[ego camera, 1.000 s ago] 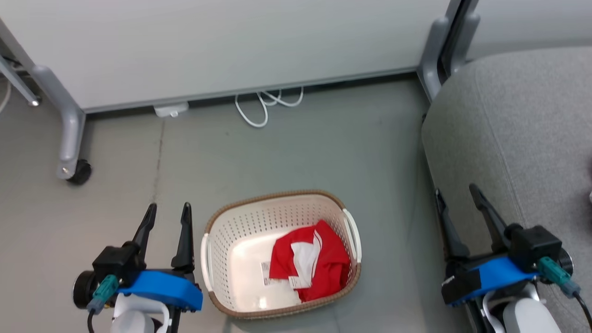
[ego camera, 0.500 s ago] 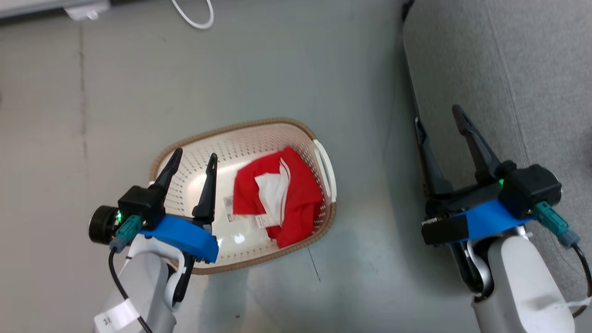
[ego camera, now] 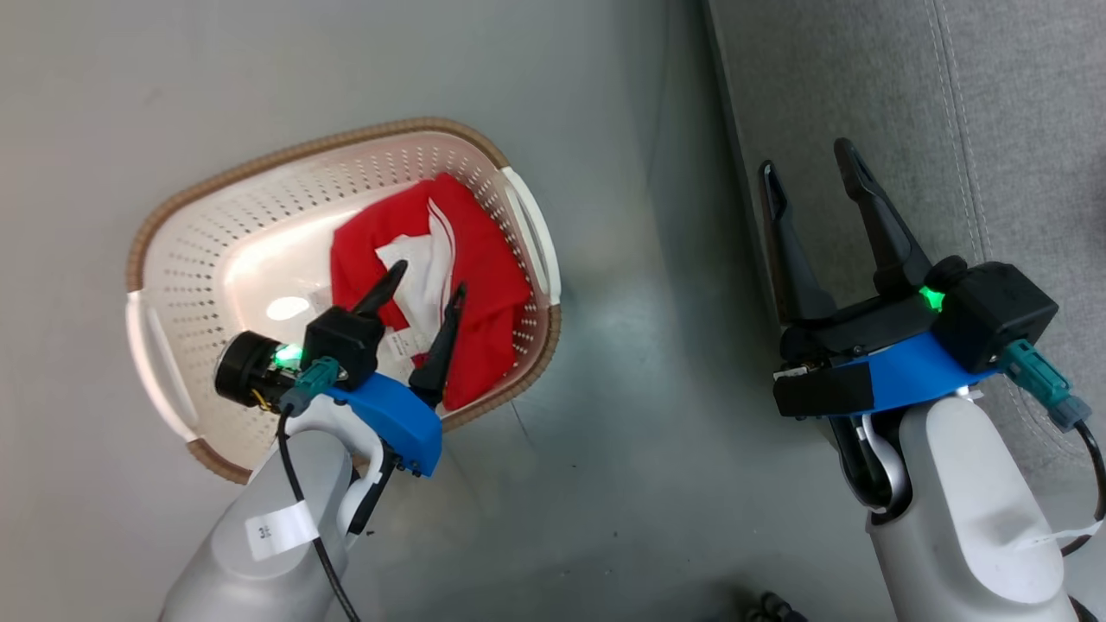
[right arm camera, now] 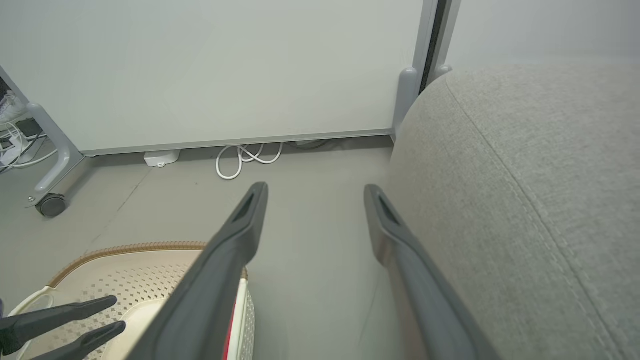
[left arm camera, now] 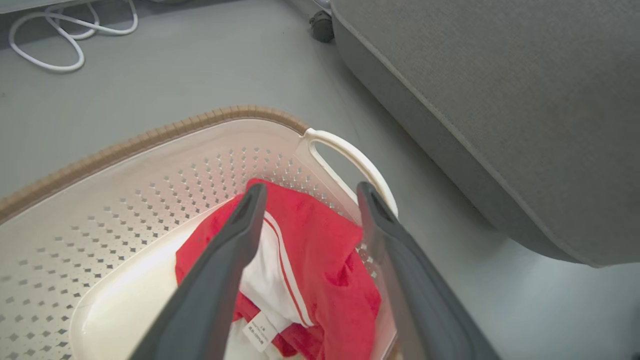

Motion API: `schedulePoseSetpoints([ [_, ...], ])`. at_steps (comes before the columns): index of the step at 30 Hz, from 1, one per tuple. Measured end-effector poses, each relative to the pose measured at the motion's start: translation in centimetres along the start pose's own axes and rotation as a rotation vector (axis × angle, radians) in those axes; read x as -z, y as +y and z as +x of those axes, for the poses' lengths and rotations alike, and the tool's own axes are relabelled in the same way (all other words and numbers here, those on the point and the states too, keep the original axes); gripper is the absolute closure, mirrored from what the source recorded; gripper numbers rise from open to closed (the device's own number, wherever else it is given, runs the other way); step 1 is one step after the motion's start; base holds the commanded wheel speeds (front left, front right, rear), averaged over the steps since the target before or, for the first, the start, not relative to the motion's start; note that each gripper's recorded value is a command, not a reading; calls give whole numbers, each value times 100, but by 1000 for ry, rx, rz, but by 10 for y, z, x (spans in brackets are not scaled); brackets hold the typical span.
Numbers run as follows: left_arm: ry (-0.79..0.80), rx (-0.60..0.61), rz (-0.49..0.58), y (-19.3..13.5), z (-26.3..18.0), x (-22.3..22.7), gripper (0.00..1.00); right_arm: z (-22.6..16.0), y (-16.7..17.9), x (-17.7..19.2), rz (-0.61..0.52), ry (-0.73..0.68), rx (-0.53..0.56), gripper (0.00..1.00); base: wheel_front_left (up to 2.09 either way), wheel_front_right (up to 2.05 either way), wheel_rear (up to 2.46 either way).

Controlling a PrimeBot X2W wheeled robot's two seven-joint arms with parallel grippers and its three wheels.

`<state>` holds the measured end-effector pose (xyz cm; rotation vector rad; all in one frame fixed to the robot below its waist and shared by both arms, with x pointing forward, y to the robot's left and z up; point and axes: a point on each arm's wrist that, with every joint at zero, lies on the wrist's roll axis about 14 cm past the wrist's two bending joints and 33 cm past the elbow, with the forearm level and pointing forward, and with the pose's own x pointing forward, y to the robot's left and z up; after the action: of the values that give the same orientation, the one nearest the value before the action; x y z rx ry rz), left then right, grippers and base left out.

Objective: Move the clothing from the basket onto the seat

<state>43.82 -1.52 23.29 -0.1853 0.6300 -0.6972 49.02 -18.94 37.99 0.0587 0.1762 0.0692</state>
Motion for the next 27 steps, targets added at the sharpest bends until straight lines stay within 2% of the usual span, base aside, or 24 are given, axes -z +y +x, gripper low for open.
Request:
schedulePoseSetpoints([
  [6,87,91,3,-17,16,32,0,0,-10,18,7,39,23,0,0,0,0],
  [14,170,150,3,-22,29,60,0,1,-14,33,30,71,31,0,0,0,0],
  [27,337,139,-21,-15,38,105,0,2,-22,36,40,72,50,0,0,0,0],
])
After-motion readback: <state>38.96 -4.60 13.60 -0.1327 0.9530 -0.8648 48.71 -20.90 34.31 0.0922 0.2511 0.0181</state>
